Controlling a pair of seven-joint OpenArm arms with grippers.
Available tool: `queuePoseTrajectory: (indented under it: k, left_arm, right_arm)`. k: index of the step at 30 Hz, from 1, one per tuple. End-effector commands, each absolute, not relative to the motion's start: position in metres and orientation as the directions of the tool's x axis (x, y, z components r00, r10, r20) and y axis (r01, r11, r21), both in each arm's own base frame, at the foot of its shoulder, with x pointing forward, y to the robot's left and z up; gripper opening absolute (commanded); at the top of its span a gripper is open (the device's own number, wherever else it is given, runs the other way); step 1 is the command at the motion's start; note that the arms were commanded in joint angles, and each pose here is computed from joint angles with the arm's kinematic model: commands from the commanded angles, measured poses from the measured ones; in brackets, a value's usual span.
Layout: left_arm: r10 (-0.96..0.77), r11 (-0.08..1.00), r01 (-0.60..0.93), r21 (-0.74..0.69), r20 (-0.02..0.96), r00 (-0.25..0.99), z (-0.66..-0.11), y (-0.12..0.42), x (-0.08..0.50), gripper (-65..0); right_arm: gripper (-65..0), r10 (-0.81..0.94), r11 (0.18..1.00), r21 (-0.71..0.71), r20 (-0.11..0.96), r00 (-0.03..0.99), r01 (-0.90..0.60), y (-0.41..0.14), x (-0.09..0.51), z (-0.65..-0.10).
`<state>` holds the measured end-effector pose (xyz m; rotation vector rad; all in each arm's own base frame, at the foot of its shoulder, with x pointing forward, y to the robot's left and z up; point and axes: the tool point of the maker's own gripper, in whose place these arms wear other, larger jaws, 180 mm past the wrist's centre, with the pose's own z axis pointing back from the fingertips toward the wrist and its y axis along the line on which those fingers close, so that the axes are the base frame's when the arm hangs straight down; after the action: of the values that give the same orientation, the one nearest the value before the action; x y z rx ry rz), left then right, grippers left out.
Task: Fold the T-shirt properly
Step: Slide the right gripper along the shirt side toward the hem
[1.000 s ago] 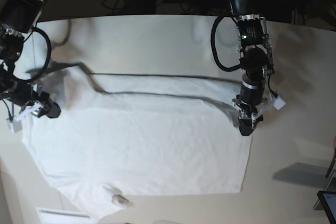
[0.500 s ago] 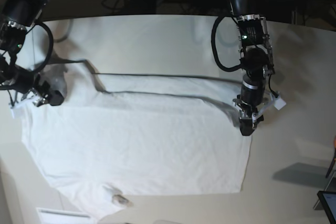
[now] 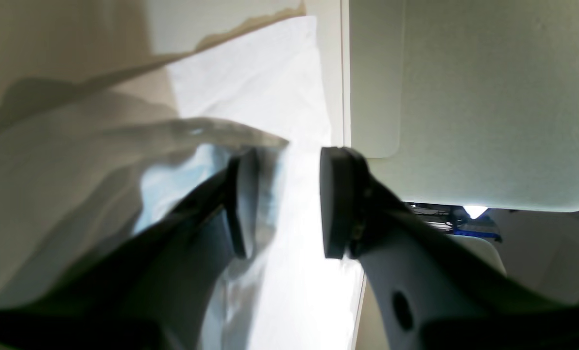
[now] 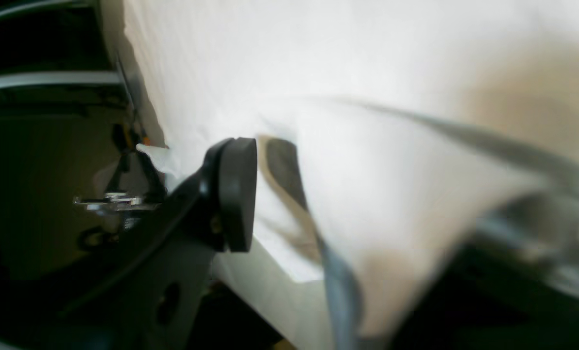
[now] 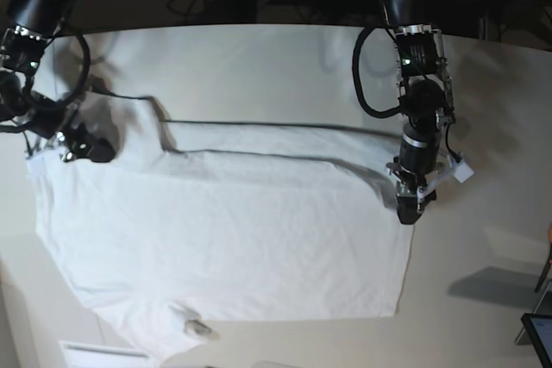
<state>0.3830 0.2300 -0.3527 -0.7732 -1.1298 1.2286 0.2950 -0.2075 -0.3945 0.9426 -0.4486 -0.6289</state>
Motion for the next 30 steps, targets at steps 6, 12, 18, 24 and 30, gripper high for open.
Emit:
queuePoseTrajectory:
  k: [6, 12, 18, 24, 30]
  left_arm:
    - [0.967, 0.223, -0.267, -0.937, 0.247, -0.057, -0.336, 0.234, 0.390, -43.3]
    - [0.967, 0.224, -0.267, -0.937, 0.247, -0.055, -0.336, 0.233, 0.390, -43.3]
    - [0.967, 0.225, -0.267, -0.937, 0.248, -0.054, -0.336, 0.233, 0.390, -43.3]
    - [0.967, 0.226, -0.268, -0.936, 0.248, -0.052, -0.336, 0.233, 0.390, -43.3]
    - [0.967, 0.225, -0.280, -0.933, 0.249, -0.051, -0.341, 0.233, 0.386, -43.3]
  right_arm:
    - [-42.2, -0.691, 0.380, 0.898, 0.115, 0.713, 0.224, -0.212, 0.322, -0.367]
    - [-42.2, -0.688, 0.387, 0.903, 0.148, 0.710, 0.188, -0.212, 0.333, -0.355]
    - [-42.2, -0.679, 0.433, 0.892, 0.226, 0.698, 0.132, -0.214, 0.341, -0.336]
    - [-42.2, -0.654, 0.511, 0.851, 0.294, 0.697, 0.120, -0.219, 0.348, -0.330]
    - [-42.2, -0.647, 0.531, 0.841, 0.323, 0.690, 0.105, -0.220, 0.359, -0.323]
